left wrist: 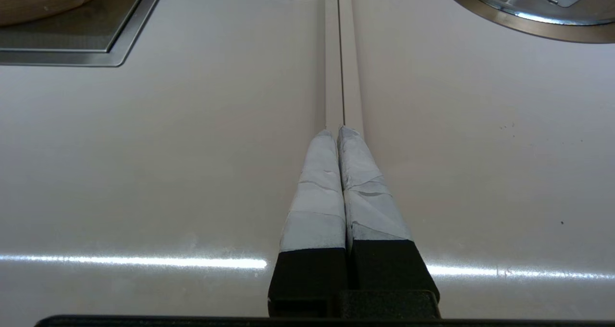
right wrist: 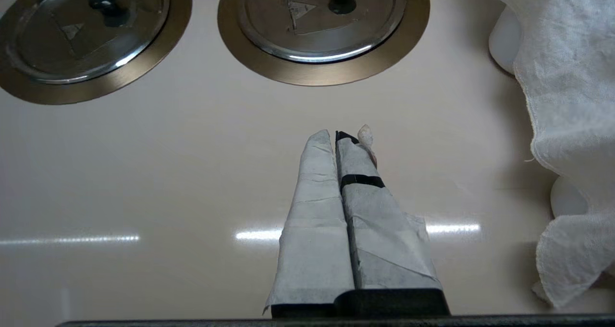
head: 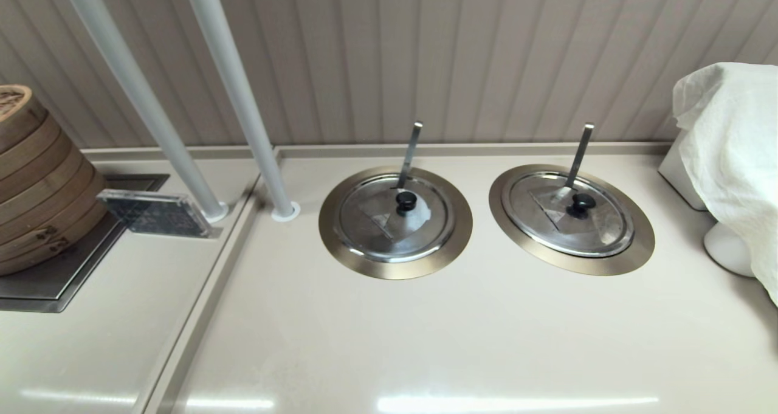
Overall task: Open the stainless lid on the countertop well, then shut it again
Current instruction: Open the lid
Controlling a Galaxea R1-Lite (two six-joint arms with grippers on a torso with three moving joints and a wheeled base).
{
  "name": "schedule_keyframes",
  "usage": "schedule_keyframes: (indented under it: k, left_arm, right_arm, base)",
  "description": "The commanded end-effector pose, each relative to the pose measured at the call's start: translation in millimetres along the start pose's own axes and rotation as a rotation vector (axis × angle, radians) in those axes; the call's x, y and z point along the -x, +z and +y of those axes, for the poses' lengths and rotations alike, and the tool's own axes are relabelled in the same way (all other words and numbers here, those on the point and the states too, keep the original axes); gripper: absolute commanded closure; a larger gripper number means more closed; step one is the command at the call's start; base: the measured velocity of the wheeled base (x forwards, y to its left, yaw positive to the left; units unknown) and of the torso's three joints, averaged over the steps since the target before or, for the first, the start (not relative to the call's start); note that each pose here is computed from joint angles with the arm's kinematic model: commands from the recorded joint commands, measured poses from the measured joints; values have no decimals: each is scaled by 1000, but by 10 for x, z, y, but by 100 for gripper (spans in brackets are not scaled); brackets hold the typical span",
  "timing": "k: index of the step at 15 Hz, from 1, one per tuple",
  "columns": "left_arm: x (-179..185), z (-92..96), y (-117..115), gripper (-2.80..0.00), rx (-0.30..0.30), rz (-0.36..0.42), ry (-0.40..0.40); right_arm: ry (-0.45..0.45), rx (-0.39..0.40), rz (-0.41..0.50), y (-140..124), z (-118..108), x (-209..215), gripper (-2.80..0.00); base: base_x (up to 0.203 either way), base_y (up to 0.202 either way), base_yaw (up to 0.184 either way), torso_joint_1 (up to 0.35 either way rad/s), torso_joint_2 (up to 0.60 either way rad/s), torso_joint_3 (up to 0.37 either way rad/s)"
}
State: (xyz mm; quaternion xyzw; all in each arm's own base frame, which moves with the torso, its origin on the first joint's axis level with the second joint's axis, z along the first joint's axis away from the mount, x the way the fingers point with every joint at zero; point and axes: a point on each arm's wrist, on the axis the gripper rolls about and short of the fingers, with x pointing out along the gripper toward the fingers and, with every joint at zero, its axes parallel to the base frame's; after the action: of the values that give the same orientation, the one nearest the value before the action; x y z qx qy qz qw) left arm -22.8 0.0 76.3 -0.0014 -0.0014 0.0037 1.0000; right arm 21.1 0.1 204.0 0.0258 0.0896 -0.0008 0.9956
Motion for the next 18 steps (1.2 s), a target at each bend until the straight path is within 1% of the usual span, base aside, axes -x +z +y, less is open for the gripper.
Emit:
schedule_keyframes:
  k: [1, 2, 3, 5, 6, 10, 12, 13, 14, 15, 17, 18]
  left_arm:
    - [0, 0, 0, 0, 0, 0, 2]
    - [0, 0, 0, 0, 0, 0, 2]
    - [0, 0, 0, 0, 0, 0, 2]
    - [0, 0, 0, 0, 0, 0, 0]
    - [0, 0, 0, 0, 0, 0, 2]
    - [0, 0, 0, 0, 0, 0, 1]
    - [0, 0, 0, 0, 0, 0, 2]
    - [0, 0, 0, 0, 0, 0, 2]
    - [0, 0, 0, 0, 0, 0, 2]
    - [0, 0, 0, 0, 0, 0, 2]
    - [0, 0, 0, 0, 0, 0, 2]
    - [0, 0, 0, 0, 0, 0, 2]
  right_arm:
    - [-34, -24, 245, 234, -35, -750, 0]
    - [-53, -30, 265, 300, -55, -1001, 0]
    - [-73, -31, 243, 369, -77, -1257, 0]
    - [-108, -14, 113, 512, -114, -1692, 0]
    - [-124, 1, 73, 538, -121, -1879, 0]
    - [-143, 17, 16, 489, -128, -2614, 0]
    - [-136, 21, 12, 440, -53, -2877, 0]
    - [-153, 22, 17, 397, -6, -2960, 0]
    - [-179, 17, 3, 370, 14, -3017, -261]
    - [-186, 20, 13, 299, 17, -3014, -280]
    - [-194, 21, 4, 182, 10, -2997, -280]
    - [-204, 20, 9, 88, -2, -3055, -280]
  base:
    - [0, 0, 0, 0, 0, 0]
    - [0, 0, 0, 0, 0, 0]
    - [0, 0, 0, 0, 0, 0]
    - [0, 0, 0, 0, 0, 0]
    - [0, 0, 0, 0, 0, 0]
    - [0, 0, 0, 0, 0, 0]
    - [0, 0, 0, 0, 0, 0]
    - [0, 0, 0, 0, 0, 0]
    - [0, 0, 0, 0, 0, 0]
    - [0, 0, 0, 0, 0, 0]
    - [0, 0, 0, 0, 0, 0]
    - [0, 0, 0, 0, 0, 0]
